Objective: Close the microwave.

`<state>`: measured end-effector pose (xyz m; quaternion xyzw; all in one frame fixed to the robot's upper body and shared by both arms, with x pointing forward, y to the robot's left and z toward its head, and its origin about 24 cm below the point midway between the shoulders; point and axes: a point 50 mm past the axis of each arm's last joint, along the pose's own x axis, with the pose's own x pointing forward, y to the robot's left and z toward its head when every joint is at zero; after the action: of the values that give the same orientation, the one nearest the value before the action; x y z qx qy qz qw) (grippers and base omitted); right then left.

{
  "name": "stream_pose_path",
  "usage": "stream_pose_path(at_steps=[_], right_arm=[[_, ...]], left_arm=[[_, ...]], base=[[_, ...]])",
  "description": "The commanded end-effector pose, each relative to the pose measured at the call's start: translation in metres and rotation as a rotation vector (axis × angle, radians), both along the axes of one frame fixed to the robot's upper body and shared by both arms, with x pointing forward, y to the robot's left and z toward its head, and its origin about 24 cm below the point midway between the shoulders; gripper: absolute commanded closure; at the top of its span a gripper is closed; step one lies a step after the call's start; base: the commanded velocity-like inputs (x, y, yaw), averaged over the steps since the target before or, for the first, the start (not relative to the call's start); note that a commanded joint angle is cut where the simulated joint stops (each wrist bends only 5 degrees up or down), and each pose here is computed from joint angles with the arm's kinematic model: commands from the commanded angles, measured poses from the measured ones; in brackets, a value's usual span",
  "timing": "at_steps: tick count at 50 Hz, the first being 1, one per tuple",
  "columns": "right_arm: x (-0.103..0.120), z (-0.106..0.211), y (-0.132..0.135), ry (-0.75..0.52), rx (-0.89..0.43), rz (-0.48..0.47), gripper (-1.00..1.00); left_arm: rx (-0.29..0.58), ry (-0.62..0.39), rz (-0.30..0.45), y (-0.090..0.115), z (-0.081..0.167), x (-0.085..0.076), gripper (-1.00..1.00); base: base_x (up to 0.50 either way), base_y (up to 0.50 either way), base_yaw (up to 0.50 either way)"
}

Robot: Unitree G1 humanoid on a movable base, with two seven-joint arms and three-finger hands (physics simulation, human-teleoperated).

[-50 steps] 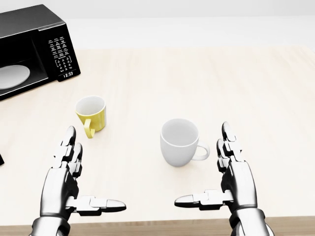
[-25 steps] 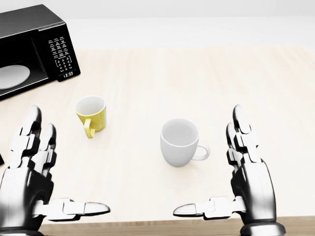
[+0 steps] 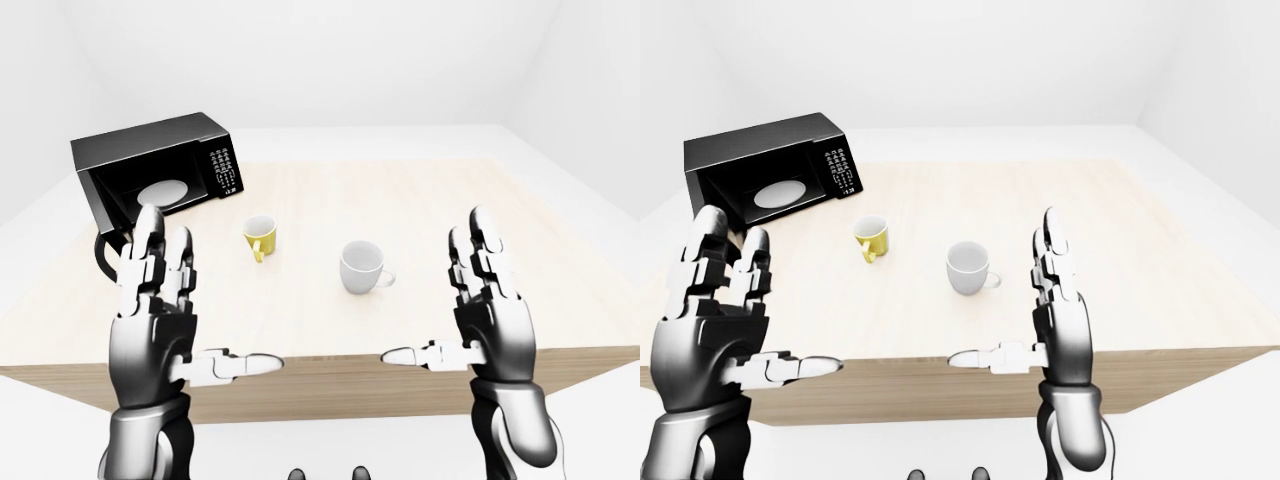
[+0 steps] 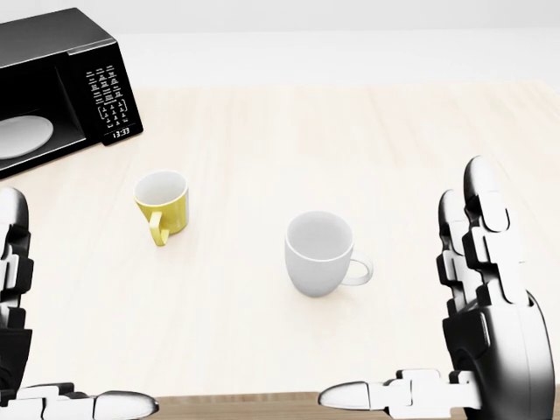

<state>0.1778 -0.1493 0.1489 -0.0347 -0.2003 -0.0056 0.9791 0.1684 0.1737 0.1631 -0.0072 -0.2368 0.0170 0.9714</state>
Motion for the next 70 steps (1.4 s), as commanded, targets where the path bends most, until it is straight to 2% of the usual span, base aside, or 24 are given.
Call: stream_pose_path(at_steps=[1, 10, 29, 38, 45, 70], right_arm=[[-0.003, 0.002, -0.001, -0.005, 0.001, -0.01, -1.0], [-0.003, -0.001, 0.001, 0.006, -0.024, -0.013, -1.0], [-0.001, -0.002, 0.003, 0.01, -0.063, -0.04, -1.0], [0.0, -0.007, 0.008, 0.03, -0.076, -0.019, -1.0], [0.001, -0.009, 0.011, 0.04, -0.086, -0.017, -1.0], [0.002, -0.012, 0.012, 0.048, -0.087, -0.016, -1.0]], left_arm=[[0.001, -0.038, 0.0, 0.0, 0.009, -0.008, -1.0], [0.006, 0.0, -0.017, -0.002, 0.001, -0.005, -1.0], [0.013, -0.011, -0.01, 0.0, 0.003, -0.006, -1.0], [0.01, -0.012, -0.011, 0.0, 0.003, -0.005, -1.0], [0.013, 0.023, -0.024, -0.001, -0.004, -0.003, -1.0], [0.017, 0.016, -0.026, -0.002, -0.002, -0.003, -1.0]], base=[[0.0, 0.0, 0.0], [0.0, 0.04, 0.0], [0.0, 0.5, 0.0], [0.0, 0.5, 0.0], [0.0, 0.5, 0.0], [0.0, 0.5, 0.0]])
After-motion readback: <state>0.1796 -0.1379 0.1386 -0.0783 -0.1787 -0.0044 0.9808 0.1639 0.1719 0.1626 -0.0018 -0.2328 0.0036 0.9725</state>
